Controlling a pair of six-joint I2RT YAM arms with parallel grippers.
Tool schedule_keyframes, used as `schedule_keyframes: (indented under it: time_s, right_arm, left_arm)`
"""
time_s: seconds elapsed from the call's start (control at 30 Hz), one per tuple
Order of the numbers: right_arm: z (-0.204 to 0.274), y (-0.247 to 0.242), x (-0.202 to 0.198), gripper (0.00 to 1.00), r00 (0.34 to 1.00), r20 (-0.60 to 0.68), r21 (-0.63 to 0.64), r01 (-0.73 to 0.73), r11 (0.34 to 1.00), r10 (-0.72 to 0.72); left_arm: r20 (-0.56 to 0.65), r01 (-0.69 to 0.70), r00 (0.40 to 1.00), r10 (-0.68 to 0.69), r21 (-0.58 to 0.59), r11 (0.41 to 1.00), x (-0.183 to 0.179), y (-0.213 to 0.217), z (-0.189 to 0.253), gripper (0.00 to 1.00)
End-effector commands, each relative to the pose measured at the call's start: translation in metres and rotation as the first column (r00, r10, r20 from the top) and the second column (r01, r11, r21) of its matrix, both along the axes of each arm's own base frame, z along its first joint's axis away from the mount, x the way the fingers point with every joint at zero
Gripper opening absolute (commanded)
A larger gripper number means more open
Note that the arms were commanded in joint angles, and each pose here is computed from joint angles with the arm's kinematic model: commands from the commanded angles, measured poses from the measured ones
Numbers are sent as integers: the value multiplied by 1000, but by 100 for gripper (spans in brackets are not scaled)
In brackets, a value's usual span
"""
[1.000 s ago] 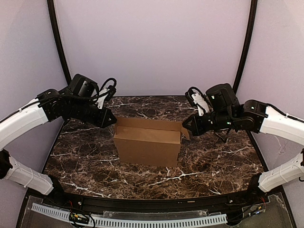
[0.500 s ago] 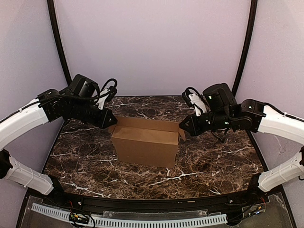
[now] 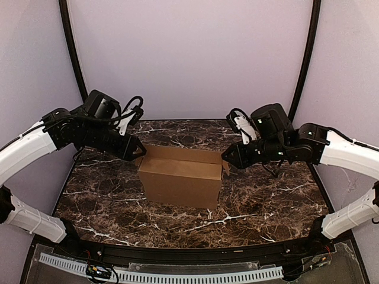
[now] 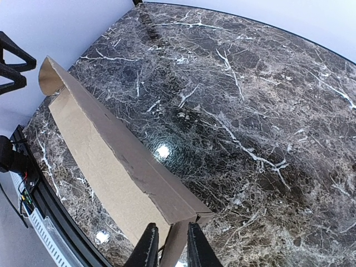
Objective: Fold the paper box
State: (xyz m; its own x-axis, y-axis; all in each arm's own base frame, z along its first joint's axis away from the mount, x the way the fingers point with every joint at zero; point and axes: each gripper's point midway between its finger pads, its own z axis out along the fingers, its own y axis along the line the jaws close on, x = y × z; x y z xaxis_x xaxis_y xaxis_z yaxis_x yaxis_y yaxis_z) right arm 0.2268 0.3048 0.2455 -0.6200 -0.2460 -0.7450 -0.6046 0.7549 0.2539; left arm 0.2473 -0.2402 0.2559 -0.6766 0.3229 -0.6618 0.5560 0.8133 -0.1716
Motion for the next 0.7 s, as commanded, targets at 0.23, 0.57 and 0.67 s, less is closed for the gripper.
schedule_keyframes:
  time_s: [0.23,0.57,0.67]
  right_arm:
    - [12,6,1,19,1000,15,22,3,1000,-3]
    - [11,6,-2,19,1000,12,19,0,1000,-1]
    - [11,7,-2,18,1000,11,19,-2,1000,1]
  left_arm:
    - [73,-49,996,43,91,995,6,21,11,48]
    - [20,-18,1000,16,112,994,13,6,-16,36]
    - [12,-21,1000,19,125,992,14,6,-21,34]
